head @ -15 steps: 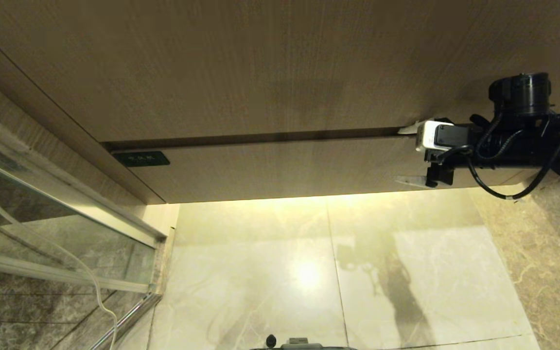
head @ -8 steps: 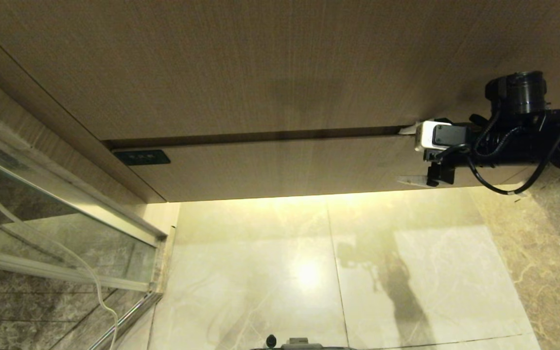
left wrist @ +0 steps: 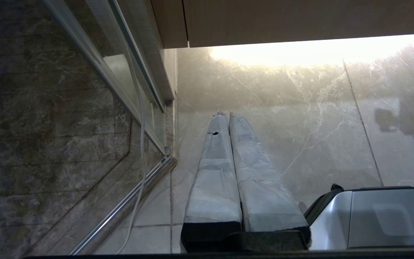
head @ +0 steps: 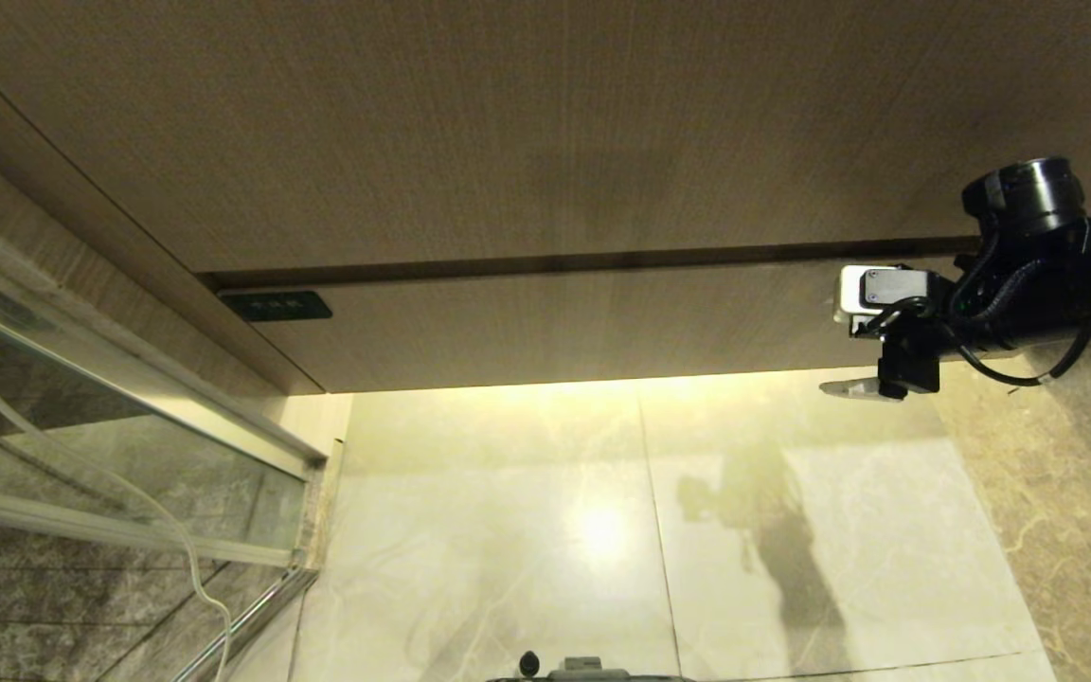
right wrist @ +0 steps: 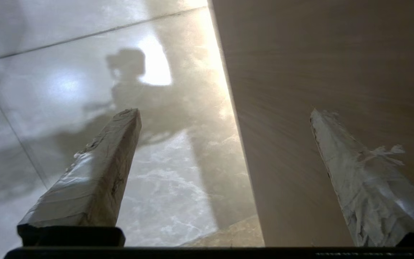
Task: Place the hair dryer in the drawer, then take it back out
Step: Pull open the drawer
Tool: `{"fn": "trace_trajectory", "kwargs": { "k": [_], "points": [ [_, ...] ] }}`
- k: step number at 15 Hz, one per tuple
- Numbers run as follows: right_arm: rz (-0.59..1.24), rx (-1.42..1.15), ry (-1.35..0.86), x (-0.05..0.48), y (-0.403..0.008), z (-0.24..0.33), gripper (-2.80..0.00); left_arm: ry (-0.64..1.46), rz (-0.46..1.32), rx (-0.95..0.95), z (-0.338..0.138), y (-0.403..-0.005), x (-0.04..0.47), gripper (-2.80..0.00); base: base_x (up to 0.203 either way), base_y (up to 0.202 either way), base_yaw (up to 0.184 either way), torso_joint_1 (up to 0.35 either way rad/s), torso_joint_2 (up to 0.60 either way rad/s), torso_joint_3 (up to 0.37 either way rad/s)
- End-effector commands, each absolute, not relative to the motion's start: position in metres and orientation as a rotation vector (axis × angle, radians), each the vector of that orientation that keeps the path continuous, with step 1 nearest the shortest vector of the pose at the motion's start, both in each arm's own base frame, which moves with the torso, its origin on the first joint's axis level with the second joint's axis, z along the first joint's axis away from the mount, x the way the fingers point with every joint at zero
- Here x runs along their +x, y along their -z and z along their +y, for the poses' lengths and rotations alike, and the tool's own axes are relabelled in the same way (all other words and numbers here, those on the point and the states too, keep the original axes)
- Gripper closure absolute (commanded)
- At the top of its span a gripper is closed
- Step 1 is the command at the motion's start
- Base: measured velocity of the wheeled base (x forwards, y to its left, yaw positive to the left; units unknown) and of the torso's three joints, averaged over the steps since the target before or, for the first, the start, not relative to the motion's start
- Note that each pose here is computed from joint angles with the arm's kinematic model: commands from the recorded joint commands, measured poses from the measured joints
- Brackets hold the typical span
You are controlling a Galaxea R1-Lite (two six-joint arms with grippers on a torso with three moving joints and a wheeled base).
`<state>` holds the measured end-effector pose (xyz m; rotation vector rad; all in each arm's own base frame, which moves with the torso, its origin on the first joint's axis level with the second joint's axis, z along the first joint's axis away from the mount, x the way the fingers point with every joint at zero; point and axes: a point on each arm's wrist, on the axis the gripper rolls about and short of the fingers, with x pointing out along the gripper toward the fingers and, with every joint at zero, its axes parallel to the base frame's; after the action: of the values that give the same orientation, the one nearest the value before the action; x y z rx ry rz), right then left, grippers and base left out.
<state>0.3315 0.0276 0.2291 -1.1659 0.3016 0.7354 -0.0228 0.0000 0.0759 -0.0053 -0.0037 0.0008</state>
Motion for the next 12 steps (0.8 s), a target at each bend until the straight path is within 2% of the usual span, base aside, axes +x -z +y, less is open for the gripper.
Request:
{"fn": "trace_trajectory", "kwargs": {
  "k": [1, 4, 8, 12],
  "points": [
    [0.282, -1.176, -0.735, 0.324, -0.237, 0.027, -2.80, -0.001, -0.002, -0.006, 0.000, -0.076, -0.023, 0.00, 0.000, 0.000, 0.000, 0.000, 0.00, 0.000],
    [0.321, -1.168, -0.732, 0.318, -0.240, 0.027, -2.80, -0.002, -0.002, -0.006, 0.000, -0.076, -0.023, 0.00, 0.000, 0.000, 0.000, 0.000, 0.00, 0.000],
    [0.251, -1.188, -0.699, 0.299, -0.258, 0.026, -2.80, 0.000, -0.003, -0.006, 0.000, -0.076, -0.023, 0.00, 0.000, 0.000, 0.000, 0.000, 0.00, 0.000],
    [0.161, -1.219, -0.673, 0.283, -0.250, 0.028, -2.80, -0.002, -0.002, -0.006, 0.000, -0.076, -0.023, 0.00, 0.000, 0.000, 0.000, 0.000, 0.00, 0.000]
  ]
}}
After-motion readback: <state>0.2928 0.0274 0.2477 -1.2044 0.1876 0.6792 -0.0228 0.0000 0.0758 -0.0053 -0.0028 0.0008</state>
